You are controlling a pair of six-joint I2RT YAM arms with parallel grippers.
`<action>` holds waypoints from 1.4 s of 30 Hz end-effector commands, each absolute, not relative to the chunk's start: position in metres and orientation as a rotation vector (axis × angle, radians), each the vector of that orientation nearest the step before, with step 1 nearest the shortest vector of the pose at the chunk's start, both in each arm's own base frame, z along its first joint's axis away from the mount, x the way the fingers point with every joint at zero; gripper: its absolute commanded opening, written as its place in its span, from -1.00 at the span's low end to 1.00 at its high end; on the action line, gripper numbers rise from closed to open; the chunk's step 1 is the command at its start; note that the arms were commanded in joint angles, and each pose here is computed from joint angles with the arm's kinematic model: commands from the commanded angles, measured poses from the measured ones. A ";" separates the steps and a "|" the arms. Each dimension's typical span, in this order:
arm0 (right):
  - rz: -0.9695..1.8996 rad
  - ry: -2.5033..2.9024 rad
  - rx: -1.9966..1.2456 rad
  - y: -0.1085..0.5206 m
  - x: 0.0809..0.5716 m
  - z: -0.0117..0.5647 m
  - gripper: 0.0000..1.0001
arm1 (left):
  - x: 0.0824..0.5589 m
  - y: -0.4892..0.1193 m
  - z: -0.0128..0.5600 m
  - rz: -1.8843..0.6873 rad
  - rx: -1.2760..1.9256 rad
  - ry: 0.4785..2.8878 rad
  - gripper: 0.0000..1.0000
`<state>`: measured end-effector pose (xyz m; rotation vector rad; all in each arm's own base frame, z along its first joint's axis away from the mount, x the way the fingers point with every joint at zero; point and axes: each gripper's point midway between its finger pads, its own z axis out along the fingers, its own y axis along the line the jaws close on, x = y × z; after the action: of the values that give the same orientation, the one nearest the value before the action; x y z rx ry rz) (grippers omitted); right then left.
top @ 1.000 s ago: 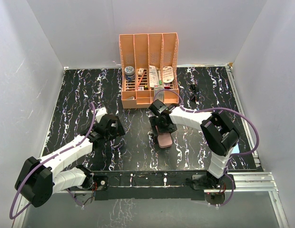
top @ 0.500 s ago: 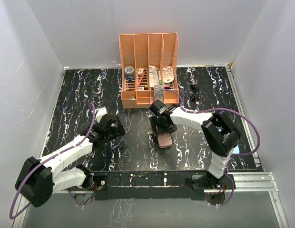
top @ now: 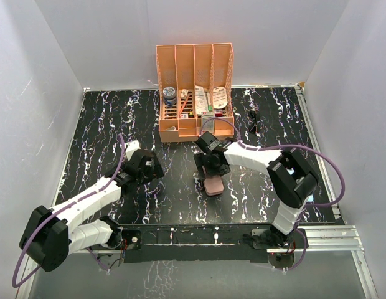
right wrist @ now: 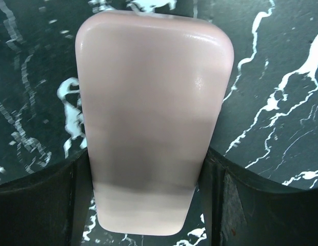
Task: Organize the sunglasses
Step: Pick up the sunglasses case from the center of the board, then open the sunglasses case.
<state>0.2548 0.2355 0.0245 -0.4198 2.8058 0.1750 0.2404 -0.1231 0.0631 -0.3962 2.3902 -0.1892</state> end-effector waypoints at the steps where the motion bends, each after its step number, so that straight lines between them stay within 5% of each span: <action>1: 0.430 2.597 -0.451 0.274 0.270 0.100 -1.00 | 0.251 -0.127 0.085 -0.221 -0.408 2.341 0.97; 19: 1.132 1.808 -0.706 0.314 0.226 0.283 -1.00 | 0.270 -0.179 0.145 -0.612 -0.215 2.129 0.97; 42: 1.388 1.592 -0.881 0.291 0.213 0.305 -1.00 | 0.198 -0.257 0.293 -1.339 0.423 1.461 0.97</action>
<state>0.2108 0.2911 0.2620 -0.8116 1.7664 1.3815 0.2233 -0.2397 0.2545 0.2524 1.6536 -1.1669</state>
